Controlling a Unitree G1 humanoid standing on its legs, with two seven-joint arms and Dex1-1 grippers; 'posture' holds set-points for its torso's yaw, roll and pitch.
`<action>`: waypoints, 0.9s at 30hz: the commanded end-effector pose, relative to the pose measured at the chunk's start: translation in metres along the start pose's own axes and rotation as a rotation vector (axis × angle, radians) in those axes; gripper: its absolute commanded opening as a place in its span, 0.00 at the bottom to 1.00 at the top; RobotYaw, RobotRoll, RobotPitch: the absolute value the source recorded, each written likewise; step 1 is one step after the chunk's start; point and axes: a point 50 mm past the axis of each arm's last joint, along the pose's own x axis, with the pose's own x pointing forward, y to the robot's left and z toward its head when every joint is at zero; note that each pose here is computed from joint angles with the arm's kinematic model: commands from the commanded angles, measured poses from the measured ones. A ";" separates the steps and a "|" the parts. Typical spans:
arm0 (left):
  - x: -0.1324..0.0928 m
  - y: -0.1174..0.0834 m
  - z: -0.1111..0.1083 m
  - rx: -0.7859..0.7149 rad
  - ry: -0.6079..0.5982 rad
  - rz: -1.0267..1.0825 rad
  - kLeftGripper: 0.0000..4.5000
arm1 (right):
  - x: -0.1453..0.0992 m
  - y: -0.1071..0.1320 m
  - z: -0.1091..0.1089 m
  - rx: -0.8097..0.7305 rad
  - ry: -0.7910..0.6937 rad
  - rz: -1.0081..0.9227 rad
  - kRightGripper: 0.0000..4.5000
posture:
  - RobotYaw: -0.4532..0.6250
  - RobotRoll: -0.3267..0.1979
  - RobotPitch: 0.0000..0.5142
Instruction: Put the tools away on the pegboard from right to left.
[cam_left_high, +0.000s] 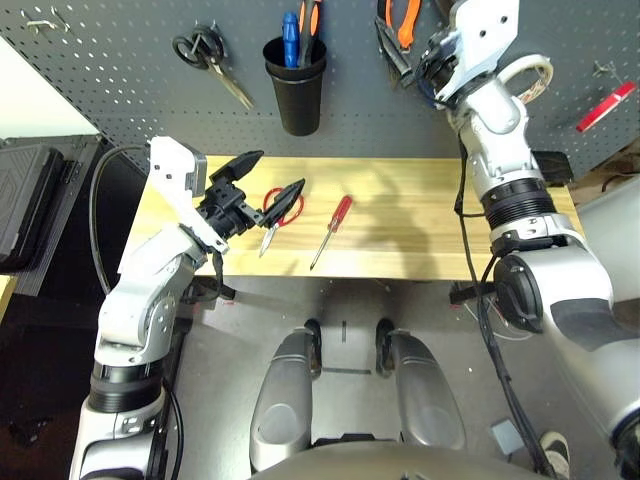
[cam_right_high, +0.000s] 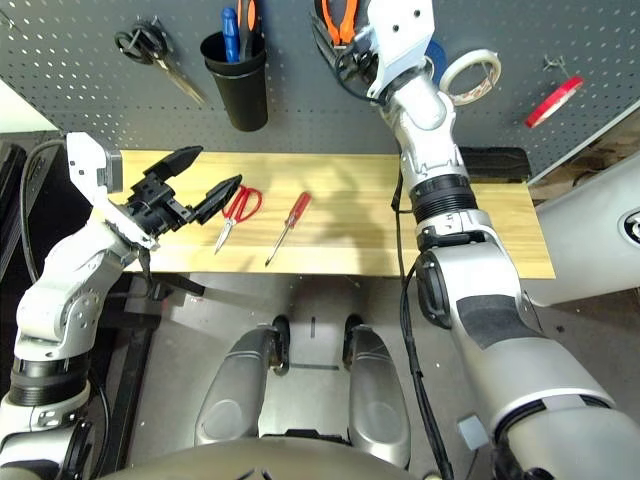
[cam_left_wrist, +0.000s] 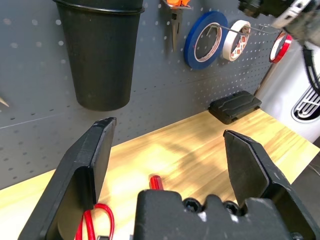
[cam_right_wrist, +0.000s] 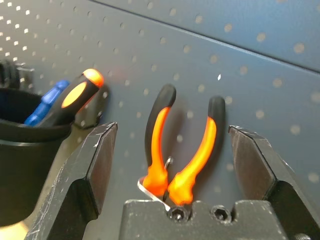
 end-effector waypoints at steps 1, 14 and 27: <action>0.001 -0.001 -0.006 0.009 0.022 -0.033 1.00 | -0.006 0.004 0.010 0.068 0.031 0.114 0.99 | 0.47 0.62 0.49; 0.004 -0.001 -0.025 0.006 0.104 -0.086 1.00 | -0.057 0.023 -0.020 0.289 0.427 0.355 0.99 | 0.45 0.62 0.42; 0.023 -0.025 -0.047 0.002 0.255 -0.202 1.00 | -0.115 0.022 -0.039 0.381 0.492 0.594 0.99 | 0.43 0.62 0.43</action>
